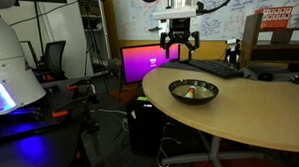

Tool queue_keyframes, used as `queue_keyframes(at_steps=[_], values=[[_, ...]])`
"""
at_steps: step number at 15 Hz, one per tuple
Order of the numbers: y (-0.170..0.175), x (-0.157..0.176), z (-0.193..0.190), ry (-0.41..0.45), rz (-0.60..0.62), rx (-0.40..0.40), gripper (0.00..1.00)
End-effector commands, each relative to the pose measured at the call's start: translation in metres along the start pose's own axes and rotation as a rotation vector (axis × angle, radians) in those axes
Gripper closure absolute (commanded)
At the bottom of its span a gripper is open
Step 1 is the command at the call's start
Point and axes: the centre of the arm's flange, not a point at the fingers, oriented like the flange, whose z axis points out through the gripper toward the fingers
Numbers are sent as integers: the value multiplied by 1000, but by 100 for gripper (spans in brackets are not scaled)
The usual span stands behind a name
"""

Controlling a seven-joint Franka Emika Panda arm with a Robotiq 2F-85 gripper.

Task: Remove the glue stick from the bowl and place it on the table

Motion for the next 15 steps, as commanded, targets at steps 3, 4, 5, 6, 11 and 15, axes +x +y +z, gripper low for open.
queue_keyframes(at_steps=[3, 4, 5, 6, 11, 15], values=[[36, 19, 58, -14, -28, -3, 0], [40, 21, 68, -23, -32, 3, 0], [46, 23, 81, -34, -28, 3, 0], [50, 26, 89, -45, -25, 5, 0], [64, 34, 124, -42, -15, 29, 27], [71, 30, 138, -52, 1, 44, 54]])
